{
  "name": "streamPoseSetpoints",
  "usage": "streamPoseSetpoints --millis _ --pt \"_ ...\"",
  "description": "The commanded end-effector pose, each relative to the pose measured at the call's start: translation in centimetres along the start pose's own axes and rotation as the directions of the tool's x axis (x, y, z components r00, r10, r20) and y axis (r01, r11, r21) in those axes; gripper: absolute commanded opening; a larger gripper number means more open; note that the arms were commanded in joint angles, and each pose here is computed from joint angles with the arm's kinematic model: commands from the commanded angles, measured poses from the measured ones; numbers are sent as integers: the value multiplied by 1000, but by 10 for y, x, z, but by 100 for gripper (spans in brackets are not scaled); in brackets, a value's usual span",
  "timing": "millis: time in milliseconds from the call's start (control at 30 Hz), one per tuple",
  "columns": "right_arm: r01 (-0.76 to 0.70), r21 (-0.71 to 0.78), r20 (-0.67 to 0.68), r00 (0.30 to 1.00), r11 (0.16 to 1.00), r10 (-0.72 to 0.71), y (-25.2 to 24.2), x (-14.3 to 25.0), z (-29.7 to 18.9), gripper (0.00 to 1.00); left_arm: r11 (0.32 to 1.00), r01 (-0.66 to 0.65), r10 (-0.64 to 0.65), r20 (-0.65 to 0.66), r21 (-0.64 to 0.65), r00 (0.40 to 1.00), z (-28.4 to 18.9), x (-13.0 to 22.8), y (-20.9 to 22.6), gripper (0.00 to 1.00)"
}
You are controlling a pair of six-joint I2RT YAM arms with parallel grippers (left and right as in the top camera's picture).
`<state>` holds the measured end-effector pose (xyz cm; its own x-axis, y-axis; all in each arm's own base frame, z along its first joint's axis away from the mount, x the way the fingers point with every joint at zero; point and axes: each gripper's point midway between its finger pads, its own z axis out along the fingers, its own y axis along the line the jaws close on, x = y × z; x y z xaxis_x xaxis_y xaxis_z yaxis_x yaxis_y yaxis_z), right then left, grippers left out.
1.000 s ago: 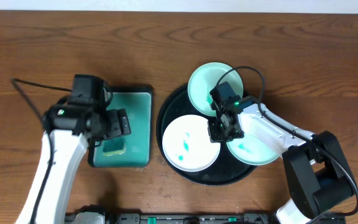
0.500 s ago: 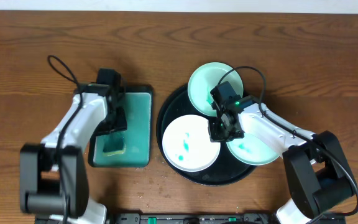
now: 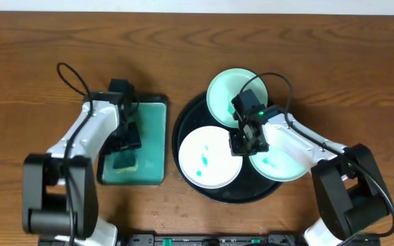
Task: Clean dirty plates on tray and stack at the side
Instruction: 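Grasp the green sponge in the water tray with the left gripper, then lift the sponge and carry it to the white plate on the tray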
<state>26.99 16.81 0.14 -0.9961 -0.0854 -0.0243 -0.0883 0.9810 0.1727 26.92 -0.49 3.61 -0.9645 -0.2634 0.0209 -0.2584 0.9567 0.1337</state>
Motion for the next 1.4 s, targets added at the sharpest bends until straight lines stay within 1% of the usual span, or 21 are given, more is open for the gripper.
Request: streamPoseSetpoints --millis 0,133,233,267,333,367,400,467,533,567,633,767,833,967,1133,1233,1367 --pt "-41 95 12 999 995 40 -19 -4 11 1 1000 11 -12 49 18 999 -16 -2 2 63" --pt "-41 95 11 999 995 40 -20 -4 11 1 1000 10 -10 36 13 999 -7 2 2 63" --pt "-41 95 11 999 995 40 -19 -4 11 1 999 35 -36 21 8 999 12 8 2 62" --pt "-41 95 11 999 995 40 -19 -4 11 1 999 46 -46 17 7 999 20 11 2 61" --pt "-41 95 11 999 995 40 -20 -3 11 1 998 63 -63 15 6 998 33 18 3 56" --pt "-41 95 10 999 995 40 -20 -3 11 1 998 64 -64 17 7 998 39 20 3 53" --pt "-41 95 10 999 995 40 -20 -3 11 1 998 64 -64 19 8 998 41 21 3 47" --pt "-41 95 11 999 995 40 -20 -4 11 1 998 64 -64 25 13 998 41 19 2 32" --pt "-41 94 14 999 995 40 -19 -4 11 1 997 64 -65 30 31 997 36 16 -1 13" --pt "-41 94 15 999 995 40 -19 -5 11 1 997 57 -59 29 44 998 32 14 -4 8" --pt "-57 103 22 998 993 55 -22 -6 10 1 996 56 -57 26 66 998 20 11 -8 8" --pt "-156 114 40 987 981 153 -28 -8 9 1 991 54 -60 41 119 997 -12 1 -16 7" --pt "-186 113 45 982 976 182 -30 -9 9 1 985 49 -59 53 164 997 -29 -2 -22 8" --pt "-206 111 50 978 972 201 -34 -11 8 1 953 6 -35 91 302 995 -59 -5 -42 7" --pt "-224 110 53 974 968 219 -35 -12 8 1 945 -27 -10 112 325 994 -67 -2 -51 8" --pt "-250 104 62 968 963 245 -34 -14 8 1 924 -87 49 109 373 993 -69 8 -74 8" --pt "-272 94 76 961 958 265 -33 -17 8 2 862 -213 159 154 460 975 -78 23 -124 8"
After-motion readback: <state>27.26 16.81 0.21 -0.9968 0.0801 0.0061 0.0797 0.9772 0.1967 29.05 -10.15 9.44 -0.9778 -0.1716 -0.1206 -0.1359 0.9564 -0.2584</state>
